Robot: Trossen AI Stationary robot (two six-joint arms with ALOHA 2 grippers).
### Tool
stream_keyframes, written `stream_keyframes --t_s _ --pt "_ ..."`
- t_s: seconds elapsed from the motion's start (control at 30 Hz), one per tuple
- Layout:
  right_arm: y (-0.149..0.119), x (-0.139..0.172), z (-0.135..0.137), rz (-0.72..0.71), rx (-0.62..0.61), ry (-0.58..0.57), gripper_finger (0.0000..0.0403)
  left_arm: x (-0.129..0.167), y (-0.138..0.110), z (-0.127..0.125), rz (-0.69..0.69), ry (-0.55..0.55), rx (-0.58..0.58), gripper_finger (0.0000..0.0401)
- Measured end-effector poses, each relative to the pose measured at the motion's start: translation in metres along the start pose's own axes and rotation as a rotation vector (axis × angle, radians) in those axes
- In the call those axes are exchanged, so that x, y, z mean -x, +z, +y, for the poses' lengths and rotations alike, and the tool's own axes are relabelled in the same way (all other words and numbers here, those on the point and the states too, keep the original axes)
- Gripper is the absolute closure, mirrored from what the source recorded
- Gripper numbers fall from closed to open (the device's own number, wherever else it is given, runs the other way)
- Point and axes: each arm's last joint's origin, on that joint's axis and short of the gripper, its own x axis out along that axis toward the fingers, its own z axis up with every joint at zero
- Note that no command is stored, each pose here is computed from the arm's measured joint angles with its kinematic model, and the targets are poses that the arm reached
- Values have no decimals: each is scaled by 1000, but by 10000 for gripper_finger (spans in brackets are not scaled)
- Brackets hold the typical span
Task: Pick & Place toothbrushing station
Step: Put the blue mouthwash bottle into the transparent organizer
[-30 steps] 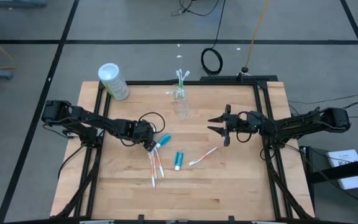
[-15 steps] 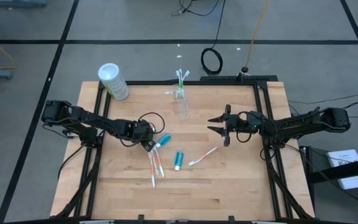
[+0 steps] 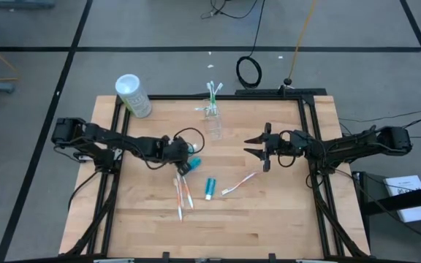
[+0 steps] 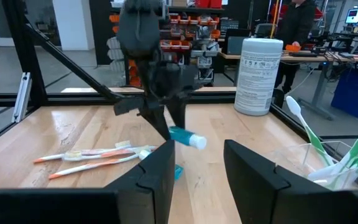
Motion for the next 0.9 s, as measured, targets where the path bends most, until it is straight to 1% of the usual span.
stream_keyframes --t_s 0.07,0.17,0.27,0.43,0.53,0.6,0.7,0.9 --pt "0 0 0 -2 0 0 271 3 10 -4 -77 -8 -50 237" --pt "0 0 0 -1 -2 2 271 7 24 -13 -229 -58 -124 234" --pt "0 -1 0 -14 -25 2 271 9 38 -20 -395 -119 -163 233" --pt "-1 -6 0 -52 -34 -1 271 11 53 -29 -593 -169 -225 232" --pt "-3 -11 0 -80 -66 -7 270 6 58 -35 -660 -233 -258 232" --pt "-4 -16 -1 -93 -78 -31 268 0 60 -38 -693 -275 -268 232" --pt "-4 -25 -2 -91 -78 -50 255 -10 63 -42 -743 -284 -262 231" --pt "3 -40 -7 -105 -78 -66 209 -20 64 -46 -792 -306 -263 231"
